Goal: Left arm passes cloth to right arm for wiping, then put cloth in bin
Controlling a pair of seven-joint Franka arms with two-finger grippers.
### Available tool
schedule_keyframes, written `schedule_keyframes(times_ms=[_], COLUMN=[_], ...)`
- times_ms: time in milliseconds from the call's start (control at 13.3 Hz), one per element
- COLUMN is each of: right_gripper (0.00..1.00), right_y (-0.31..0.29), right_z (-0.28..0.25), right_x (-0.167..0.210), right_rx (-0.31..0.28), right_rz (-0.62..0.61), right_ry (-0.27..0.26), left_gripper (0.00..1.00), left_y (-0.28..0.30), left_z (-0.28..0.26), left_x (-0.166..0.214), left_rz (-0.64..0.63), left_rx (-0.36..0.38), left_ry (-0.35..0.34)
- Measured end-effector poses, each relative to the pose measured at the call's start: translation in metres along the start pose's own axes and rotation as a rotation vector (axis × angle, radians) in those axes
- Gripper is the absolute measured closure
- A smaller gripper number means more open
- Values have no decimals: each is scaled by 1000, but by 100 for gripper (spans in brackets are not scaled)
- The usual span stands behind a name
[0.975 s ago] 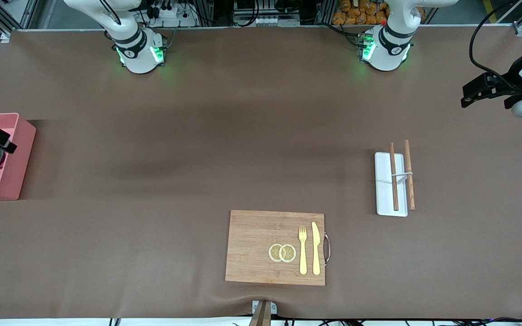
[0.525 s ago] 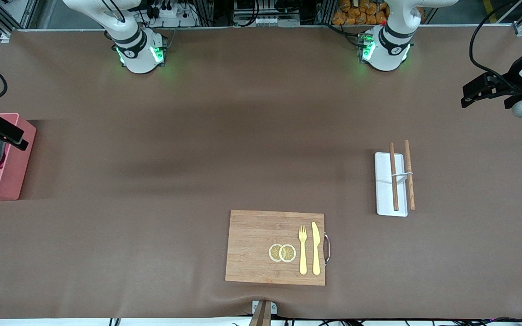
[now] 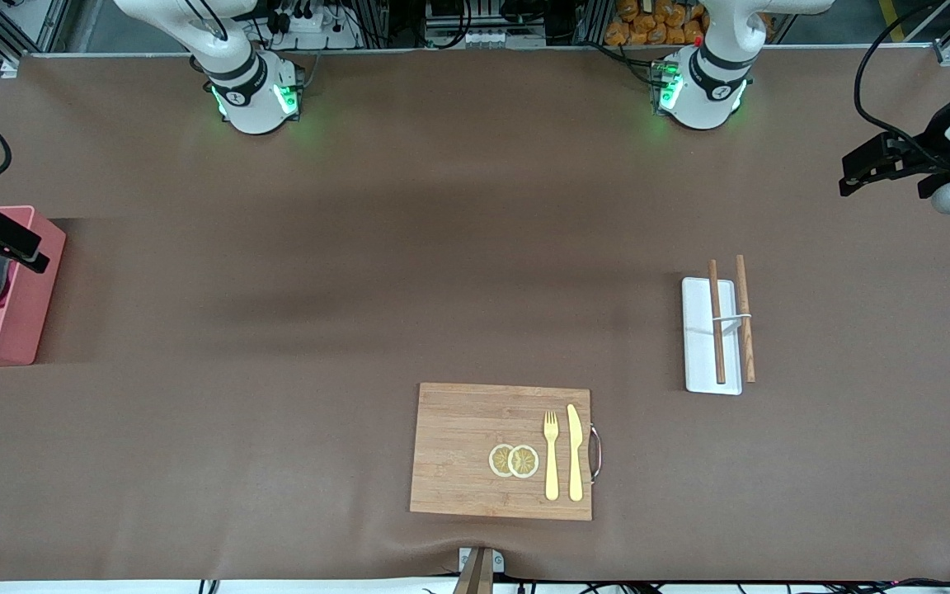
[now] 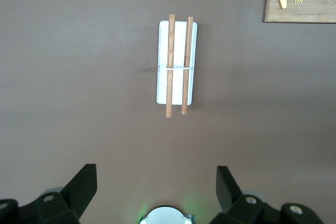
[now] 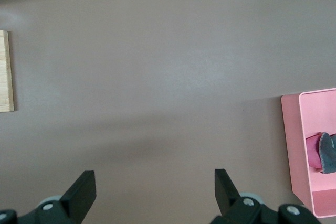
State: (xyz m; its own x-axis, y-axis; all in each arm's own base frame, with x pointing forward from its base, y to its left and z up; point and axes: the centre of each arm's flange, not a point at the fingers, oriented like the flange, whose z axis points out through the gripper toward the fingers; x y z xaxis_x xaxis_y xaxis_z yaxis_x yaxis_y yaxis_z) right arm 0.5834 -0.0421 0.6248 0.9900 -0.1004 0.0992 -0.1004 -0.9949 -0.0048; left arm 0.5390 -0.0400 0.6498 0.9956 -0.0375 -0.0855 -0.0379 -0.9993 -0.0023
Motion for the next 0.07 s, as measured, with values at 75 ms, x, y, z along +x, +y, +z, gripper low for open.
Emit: schedule_keyframes(times_ms=[75], right_gripper=[0], right_y=[0], right_z=[0], right_x=[0], right_rx=[0], right_rz=[0], right_ry=[0], left_gripper=[0], left_y=[0], left_z=[0], left_x=[0], left_rz=[0], left_rx=[0], left_ry=[0])
